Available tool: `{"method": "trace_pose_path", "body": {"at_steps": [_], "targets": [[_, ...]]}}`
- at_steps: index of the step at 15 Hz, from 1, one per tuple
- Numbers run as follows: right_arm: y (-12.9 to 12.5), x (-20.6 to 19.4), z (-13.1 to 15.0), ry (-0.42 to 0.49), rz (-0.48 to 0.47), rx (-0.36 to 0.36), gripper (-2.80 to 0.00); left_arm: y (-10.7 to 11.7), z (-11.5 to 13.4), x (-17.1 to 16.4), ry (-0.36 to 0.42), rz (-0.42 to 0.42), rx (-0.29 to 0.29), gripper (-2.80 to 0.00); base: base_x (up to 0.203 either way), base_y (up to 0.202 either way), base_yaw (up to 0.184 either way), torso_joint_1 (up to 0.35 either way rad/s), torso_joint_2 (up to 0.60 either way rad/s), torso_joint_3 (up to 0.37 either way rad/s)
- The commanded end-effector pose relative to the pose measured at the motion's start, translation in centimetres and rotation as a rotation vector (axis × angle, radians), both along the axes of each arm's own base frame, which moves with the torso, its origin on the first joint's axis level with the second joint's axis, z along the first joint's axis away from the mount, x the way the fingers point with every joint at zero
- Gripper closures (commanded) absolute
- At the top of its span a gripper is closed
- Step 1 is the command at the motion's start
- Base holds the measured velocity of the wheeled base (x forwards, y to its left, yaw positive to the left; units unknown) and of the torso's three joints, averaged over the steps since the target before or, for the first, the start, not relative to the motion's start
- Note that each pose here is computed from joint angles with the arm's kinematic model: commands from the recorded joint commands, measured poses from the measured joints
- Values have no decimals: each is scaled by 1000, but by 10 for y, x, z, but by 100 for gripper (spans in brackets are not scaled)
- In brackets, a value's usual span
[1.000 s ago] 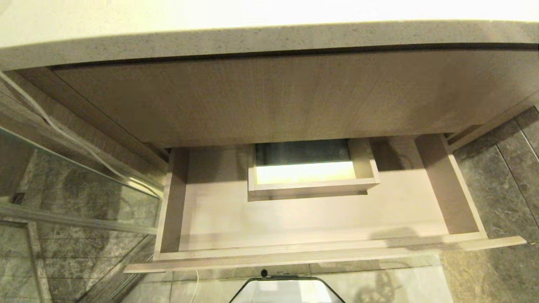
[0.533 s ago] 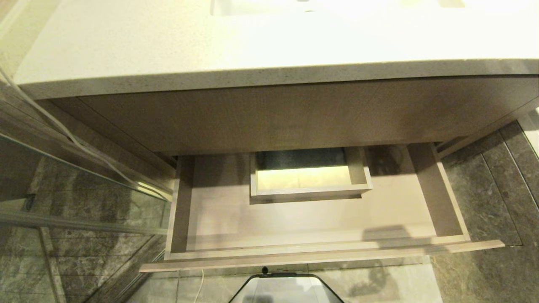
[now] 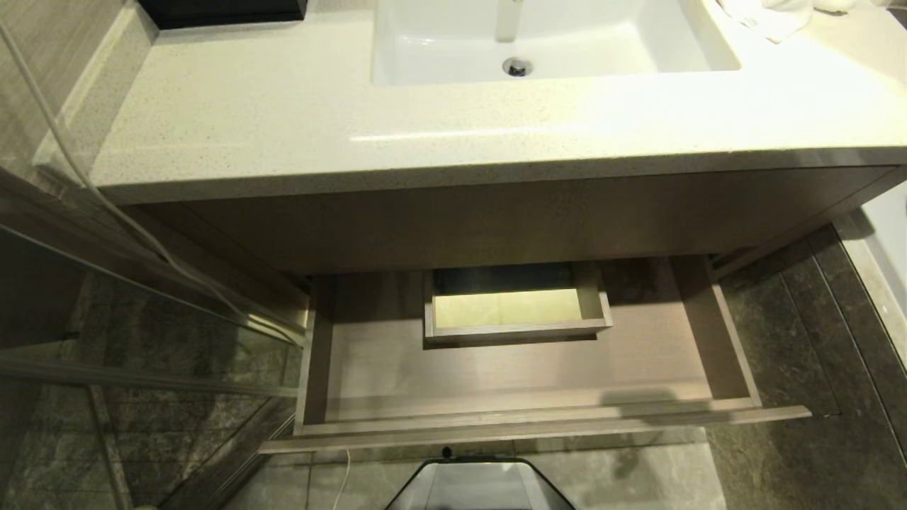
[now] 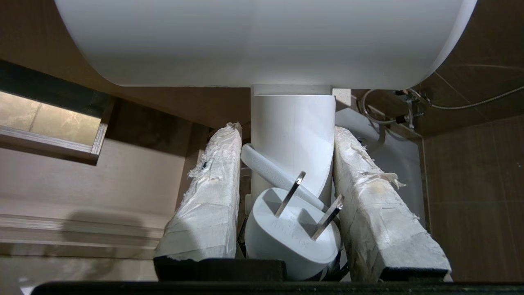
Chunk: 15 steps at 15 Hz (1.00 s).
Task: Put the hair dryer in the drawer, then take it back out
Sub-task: Place it on the countertop
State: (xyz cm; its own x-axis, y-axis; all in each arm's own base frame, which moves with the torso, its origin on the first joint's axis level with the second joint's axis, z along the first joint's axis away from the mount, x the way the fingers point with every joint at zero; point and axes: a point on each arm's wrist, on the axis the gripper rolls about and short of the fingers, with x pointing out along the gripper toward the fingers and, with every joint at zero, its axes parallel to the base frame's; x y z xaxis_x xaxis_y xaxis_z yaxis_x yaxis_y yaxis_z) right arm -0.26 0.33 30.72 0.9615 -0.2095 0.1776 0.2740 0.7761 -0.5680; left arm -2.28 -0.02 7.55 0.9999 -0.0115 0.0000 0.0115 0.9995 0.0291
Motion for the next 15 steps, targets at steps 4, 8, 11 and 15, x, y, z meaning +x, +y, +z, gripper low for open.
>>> {"method": "trace_pose_path", "body": {"at_steps": [4,8,11,15], "targets": [[-2,6,1,14,-2,19,0,0,0,0,1,-1,0,0,0,0,0,74,-138,-69],[-2,10,3,26,41,15,0,0,0,0,2,0,0,0,0,0,0,190,1,187],[-4,15,5,33,35,19,0,0,0,0,2,-1,0,0,0,0,0,289,-16,266],[-16,47,24,84,25,36,0,0,0,0,2,-1,0,0,0,0,0,311,-61,249]]}}
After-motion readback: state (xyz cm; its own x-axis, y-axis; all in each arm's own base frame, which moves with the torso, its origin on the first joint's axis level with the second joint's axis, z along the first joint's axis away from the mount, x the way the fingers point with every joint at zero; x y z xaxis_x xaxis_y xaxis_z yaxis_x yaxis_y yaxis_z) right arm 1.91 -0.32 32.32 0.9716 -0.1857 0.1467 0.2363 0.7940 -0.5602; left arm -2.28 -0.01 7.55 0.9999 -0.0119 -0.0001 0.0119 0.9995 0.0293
